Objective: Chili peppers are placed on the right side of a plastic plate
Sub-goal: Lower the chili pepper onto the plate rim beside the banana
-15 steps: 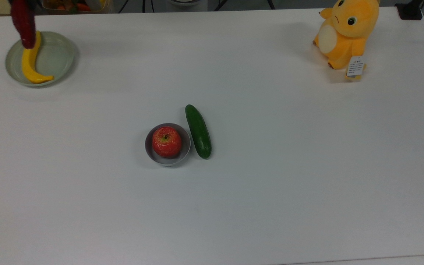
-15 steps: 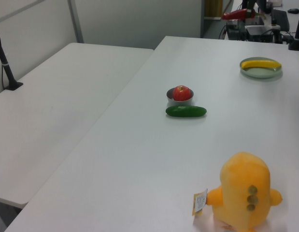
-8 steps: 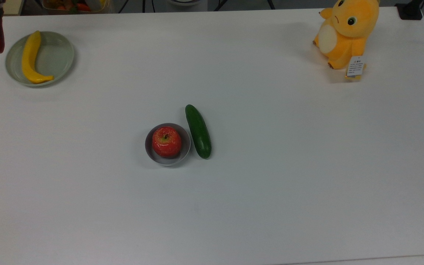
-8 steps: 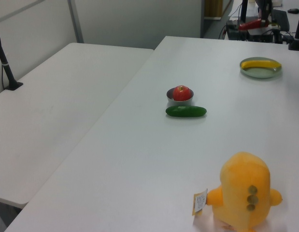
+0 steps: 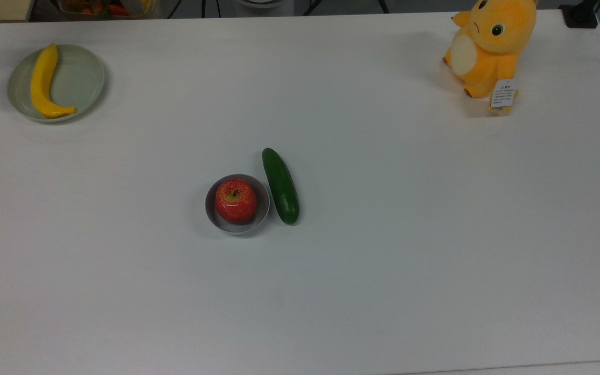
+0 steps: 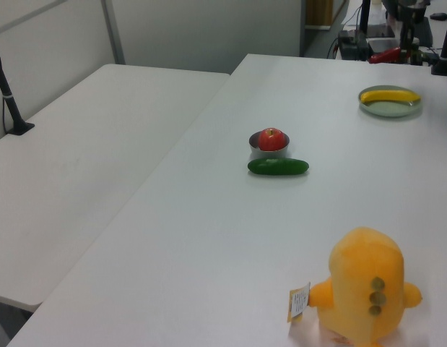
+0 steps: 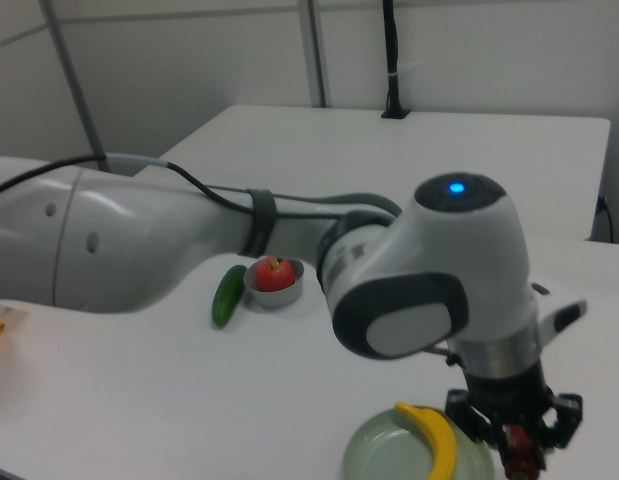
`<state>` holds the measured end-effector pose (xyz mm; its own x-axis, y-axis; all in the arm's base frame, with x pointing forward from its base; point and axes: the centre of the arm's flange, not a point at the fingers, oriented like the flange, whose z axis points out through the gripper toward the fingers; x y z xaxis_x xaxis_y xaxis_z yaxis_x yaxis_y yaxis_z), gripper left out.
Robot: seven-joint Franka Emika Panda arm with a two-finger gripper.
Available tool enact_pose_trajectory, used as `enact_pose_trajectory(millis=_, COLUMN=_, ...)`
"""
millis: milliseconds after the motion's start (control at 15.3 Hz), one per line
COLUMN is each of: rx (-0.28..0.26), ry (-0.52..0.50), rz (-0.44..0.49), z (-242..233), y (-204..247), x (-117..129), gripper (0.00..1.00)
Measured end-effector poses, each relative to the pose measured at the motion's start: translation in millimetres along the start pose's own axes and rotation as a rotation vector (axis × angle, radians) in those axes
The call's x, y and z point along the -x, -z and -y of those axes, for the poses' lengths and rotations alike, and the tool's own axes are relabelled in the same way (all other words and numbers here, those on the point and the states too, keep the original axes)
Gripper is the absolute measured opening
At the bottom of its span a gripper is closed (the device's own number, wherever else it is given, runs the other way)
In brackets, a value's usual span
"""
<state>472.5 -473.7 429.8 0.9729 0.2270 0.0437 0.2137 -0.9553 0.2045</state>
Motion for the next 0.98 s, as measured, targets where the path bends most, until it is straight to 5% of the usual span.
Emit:
enact_pose_trajectory(millis=262, rx=0.026, ry=-0.004, rz=0.025, z=-6.1, y=-36.0, x=5.5, gripper=0.36)
enact_pose_trajectory(millis=786, rx=-0.01, ry=0.014, rz=0.021, z=13.5, y=-72.8, x=-18.5, gripper=0.37)
enact_pose_trajectory(millis=983, rx=-0.013, ry=0.015, rz=0.022, z=14.8, y=-74.0, x=-18.8, gripper=0.61)
